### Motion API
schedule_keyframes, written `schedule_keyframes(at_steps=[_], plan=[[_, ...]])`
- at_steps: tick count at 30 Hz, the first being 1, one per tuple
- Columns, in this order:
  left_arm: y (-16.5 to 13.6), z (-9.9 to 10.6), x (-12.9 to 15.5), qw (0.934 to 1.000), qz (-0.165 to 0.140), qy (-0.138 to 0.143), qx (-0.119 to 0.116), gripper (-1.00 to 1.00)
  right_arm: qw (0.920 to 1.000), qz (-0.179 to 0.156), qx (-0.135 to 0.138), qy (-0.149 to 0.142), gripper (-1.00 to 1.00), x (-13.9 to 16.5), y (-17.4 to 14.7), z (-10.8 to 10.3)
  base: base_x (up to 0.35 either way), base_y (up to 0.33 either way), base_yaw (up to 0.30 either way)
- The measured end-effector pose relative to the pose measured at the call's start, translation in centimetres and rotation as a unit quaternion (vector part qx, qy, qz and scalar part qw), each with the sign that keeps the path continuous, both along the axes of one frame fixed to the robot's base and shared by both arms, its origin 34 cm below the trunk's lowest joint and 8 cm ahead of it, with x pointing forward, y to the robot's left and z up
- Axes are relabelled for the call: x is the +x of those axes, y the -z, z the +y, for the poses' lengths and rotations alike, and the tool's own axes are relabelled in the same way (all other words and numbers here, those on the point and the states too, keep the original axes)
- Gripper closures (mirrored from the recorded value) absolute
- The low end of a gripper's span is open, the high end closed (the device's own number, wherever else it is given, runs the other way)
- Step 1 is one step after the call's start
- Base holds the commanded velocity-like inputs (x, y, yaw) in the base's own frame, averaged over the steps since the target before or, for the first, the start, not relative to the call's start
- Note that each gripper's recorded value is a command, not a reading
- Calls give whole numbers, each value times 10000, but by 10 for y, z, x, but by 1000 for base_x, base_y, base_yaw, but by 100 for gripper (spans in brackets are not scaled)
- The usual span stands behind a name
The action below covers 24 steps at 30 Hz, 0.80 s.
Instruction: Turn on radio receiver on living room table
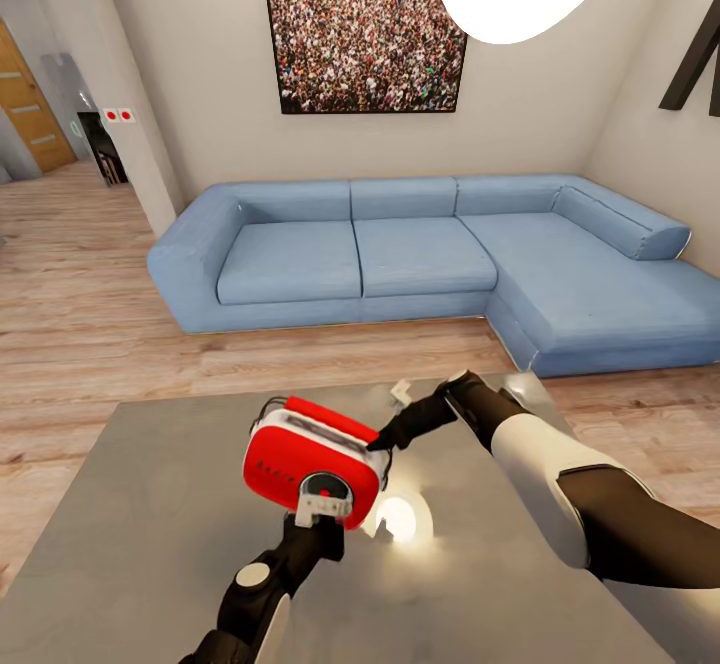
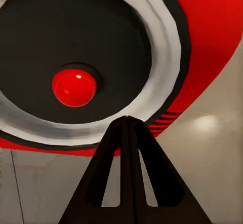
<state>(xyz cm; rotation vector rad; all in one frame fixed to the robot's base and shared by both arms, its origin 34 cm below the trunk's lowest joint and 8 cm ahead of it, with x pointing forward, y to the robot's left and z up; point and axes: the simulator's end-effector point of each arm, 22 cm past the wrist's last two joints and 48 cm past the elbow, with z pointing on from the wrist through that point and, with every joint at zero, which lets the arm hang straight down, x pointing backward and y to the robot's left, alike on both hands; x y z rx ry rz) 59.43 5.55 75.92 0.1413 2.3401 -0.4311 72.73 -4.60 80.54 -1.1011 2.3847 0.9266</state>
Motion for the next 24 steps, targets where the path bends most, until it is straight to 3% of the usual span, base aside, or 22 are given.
schedule_keyframes(at_steps=[5,11,24], plan=[[-2,4,4,10000,-44,-53,40,100,10000,61,-9,-1,100,-4,3,0,0,0,0],[2,26,11,9994,-25,-317,149,100,10000,90,-11,-14,100,-6,4,1,0,0,0],[5,28,12,9993,6,-335,155,100,10000,85,-17,-4,100,-5,5,1,0,0,0]])
